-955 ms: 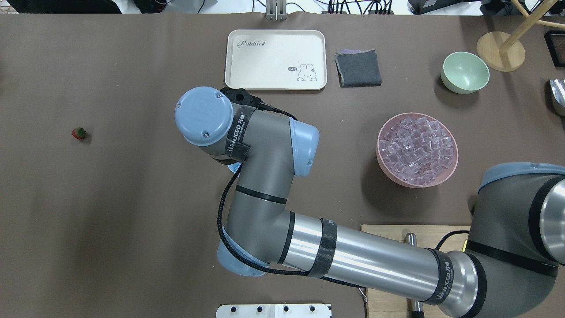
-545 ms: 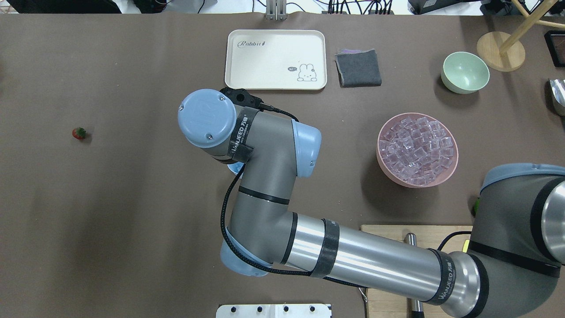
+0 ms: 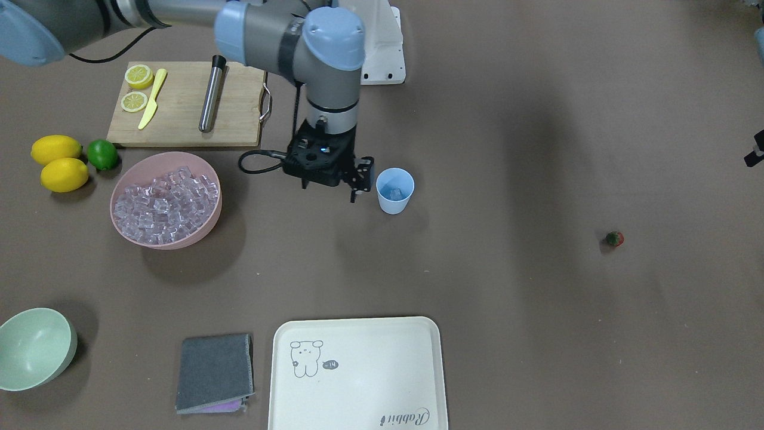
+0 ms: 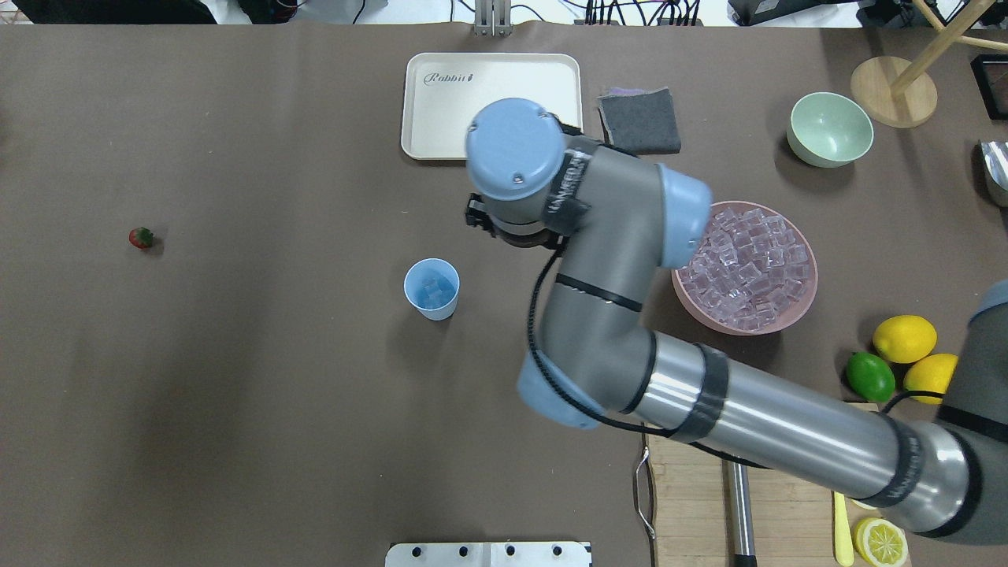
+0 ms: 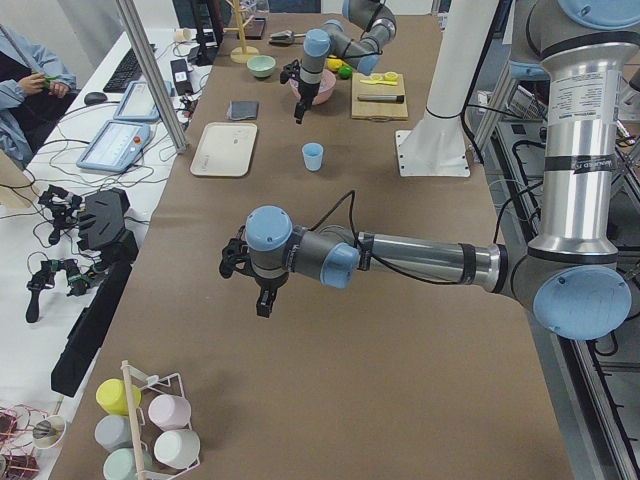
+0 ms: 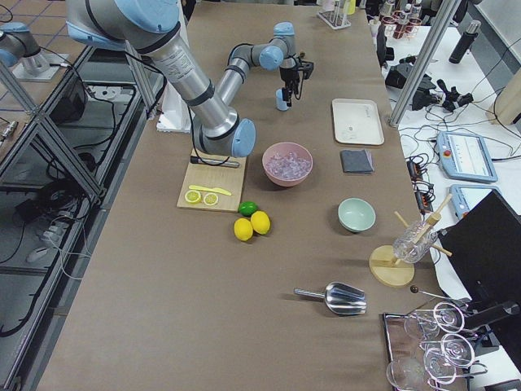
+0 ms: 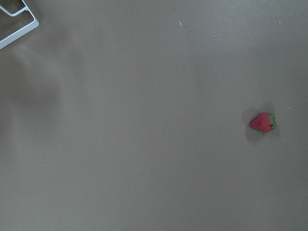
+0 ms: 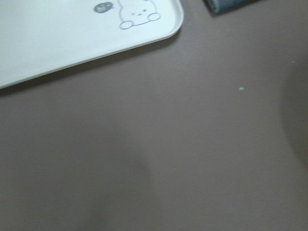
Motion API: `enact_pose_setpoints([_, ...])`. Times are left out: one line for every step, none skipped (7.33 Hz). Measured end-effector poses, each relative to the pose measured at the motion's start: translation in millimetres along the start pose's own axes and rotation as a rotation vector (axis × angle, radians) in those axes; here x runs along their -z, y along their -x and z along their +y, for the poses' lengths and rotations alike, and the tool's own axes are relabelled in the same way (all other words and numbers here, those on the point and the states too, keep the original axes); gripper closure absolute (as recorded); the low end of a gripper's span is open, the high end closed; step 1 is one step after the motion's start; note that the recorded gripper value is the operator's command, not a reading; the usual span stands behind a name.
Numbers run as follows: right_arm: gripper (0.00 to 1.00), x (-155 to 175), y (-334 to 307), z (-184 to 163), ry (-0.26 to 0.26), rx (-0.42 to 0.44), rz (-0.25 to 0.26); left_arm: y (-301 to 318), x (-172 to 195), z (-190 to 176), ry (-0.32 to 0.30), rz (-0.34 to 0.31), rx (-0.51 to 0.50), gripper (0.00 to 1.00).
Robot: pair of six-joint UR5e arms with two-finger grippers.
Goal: Put ice and strawberries in cup
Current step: 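Withdraw the right arm to rest while the left arm moves toward the strawberry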
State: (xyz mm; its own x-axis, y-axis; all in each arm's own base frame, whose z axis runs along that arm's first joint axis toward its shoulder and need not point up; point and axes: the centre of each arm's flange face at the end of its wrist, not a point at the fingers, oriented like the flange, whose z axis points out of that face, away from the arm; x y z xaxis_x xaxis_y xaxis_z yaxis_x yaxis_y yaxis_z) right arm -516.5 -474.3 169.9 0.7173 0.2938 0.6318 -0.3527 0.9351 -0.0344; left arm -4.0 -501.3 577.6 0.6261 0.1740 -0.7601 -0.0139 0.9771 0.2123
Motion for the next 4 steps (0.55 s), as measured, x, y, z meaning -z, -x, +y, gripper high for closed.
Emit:
enact_pose_setpoints([0.00, 2, -59, -27, 0.013, 0.073, 0.025, -7, 5, -15, 0.006, -0.003, 0.008, 0.02])
enact_pose_setpoints([0.00, 7, -112, -53, 0.031, 0.139, 0.032, -18, 11, -35, 0.017, -0.007, 0.022, 0.02])
enact_pose_setpoints([0.00, 12, -159, -78, 0.046, 0.206, 0.038, -31, 13, -52, 0.032, -0.010, 0.024, 0.02])
enact_pose_setpoints([0.00, 15, -202, -103, 0.058, 0.270, 0.047, -48, 8, -64, 0.049, -0.007, 0.026, 0.02])
